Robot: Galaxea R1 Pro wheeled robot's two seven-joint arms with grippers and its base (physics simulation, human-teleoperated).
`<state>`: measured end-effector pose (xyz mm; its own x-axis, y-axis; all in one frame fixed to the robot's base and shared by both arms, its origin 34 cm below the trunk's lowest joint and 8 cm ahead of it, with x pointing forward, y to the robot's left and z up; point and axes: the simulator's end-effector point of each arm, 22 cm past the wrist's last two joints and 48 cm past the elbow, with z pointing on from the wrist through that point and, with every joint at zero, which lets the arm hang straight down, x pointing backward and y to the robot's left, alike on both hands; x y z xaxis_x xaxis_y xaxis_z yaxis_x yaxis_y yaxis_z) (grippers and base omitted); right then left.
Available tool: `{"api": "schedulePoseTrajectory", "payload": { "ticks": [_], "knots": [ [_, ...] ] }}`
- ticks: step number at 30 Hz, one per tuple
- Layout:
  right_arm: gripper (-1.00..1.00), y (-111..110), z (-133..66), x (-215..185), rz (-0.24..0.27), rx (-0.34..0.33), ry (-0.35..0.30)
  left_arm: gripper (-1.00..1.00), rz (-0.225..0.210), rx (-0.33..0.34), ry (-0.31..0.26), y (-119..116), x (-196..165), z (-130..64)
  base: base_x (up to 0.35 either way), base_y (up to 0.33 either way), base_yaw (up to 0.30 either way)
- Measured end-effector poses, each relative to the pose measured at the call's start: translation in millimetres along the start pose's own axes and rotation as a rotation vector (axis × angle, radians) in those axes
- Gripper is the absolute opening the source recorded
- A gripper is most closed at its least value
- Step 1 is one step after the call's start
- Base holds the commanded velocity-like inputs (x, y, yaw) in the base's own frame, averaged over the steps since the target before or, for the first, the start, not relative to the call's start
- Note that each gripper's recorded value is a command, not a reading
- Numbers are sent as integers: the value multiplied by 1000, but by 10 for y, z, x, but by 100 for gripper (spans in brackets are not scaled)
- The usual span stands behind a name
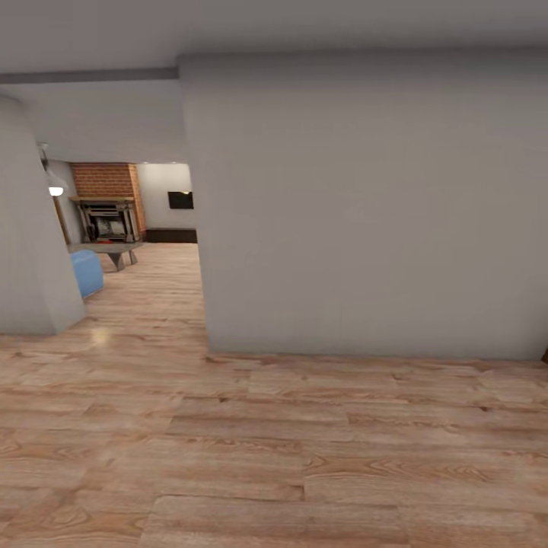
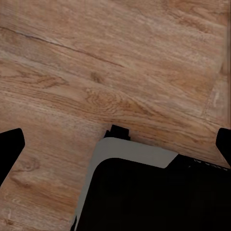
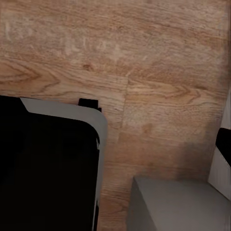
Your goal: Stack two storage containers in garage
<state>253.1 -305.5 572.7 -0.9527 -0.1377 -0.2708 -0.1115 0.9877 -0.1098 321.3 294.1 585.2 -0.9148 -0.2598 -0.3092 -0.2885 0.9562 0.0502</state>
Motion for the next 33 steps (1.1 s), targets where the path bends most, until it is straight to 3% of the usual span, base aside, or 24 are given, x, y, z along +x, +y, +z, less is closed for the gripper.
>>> {"api": "schedulePoseTrajectory", "payload": {
  "ticks": [13,33],
  "knots": [
    [100,15,0,-26,-6,-3,-11,100,0,-1,0,2,0,0,321,-2,21],
    [100,16,0,-33,2,-2,-14,100,0,-1,0,3,0,0,321,0,264]
  ]
}}
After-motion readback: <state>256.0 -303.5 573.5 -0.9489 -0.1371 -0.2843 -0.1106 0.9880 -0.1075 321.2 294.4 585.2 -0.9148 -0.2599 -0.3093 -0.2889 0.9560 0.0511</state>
